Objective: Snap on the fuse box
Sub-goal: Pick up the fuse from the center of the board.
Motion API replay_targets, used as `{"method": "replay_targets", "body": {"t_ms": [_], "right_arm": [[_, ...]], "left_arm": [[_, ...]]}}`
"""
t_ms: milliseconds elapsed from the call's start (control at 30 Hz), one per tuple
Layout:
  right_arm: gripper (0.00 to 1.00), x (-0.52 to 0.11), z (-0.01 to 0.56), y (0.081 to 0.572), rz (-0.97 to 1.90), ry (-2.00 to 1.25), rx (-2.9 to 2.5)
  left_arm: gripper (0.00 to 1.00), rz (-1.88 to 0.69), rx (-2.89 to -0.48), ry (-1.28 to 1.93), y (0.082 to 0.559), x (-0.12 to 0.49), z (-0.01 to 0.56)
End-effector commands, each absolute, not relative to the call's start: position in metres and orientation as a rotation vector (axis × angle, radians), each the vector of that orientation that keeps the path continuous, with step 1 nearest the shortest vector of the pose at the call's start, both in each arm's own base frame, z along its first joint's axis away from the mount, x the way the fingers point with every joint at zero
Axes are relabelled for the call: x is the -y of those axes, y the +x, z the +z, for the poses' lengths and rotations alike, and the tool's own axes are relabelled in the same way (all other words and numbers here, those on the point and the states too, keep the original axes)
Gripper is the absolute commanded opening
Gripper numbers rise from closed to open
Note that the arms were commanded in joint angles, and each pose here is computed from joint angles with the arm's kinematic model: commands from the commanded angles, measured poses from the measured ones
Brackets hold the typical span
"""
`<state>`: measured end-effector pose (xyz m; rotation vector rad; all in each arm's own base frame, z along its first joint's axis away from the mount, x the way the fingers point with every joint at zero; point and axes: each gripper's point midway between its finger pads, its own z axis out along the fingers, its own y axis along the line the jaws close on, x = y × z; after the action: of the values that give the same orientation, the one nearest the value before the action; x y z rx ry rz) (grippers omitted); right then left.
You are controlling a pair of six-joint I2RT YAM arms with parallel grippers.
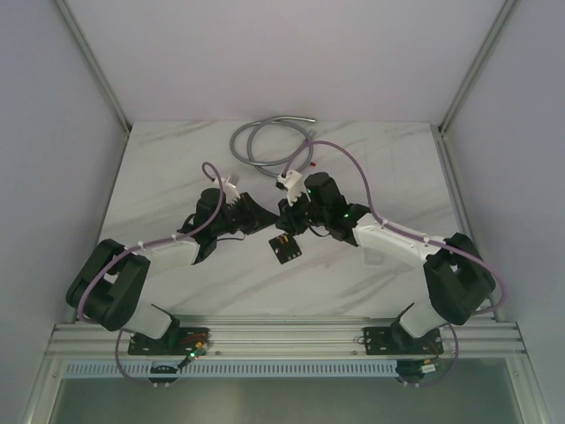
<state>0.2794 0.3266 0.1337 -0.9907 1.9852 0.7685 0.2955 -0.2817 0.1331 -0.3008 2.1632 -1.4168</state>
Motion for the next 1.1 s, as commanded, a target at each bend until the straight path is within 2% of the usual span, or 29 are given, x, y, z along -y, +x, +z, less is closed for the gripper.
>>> {"method": "replay_targets", "body": {"t_ms": [0,300,500,567,700,833,1067], "right_arm": [[0.23,-0.340,0.166,0.280,0.835,-0.958,-1.855],[0.23,-0.341,0.174,0.278,0.863,-0.930,-1.835],[0.26,-0.340,0.179,0.276,0.876,-0.909,-1.834],[0.28,-0.339,0.183,0.275,0.880,-0.895,-1.824],[0.35,-0.336,0.190,0.275,0.887,-0.850,-1.806],[0.51,-0.334,0.203,0.274,0.925,-0.761,-1.790],[0.55,-0.320,0.256,0.264,1.114,-0.421,-1.642]], "left_arm": [[0.23,-1.471,-2.146,-0.256,0.286,0.288,0.140],[0.16,-1.462,-2.142,-0.259,0.285,0.288,0.141],[0.04,-1.459,-2.120,-0.263,0.284,0.287,0.148],[0.00,-1.449,-2.106,-0.275,0.285,0.285,0.152],[0.00,-1.447,-2.055,-0.301,0.285,0.279,0.165],[0.00,-1.447,-2.013,-0.332,0.286,0.275,0.176],[0.00,-1.469,-1.875,-0.418,0.287,0.262,0.207]]}}
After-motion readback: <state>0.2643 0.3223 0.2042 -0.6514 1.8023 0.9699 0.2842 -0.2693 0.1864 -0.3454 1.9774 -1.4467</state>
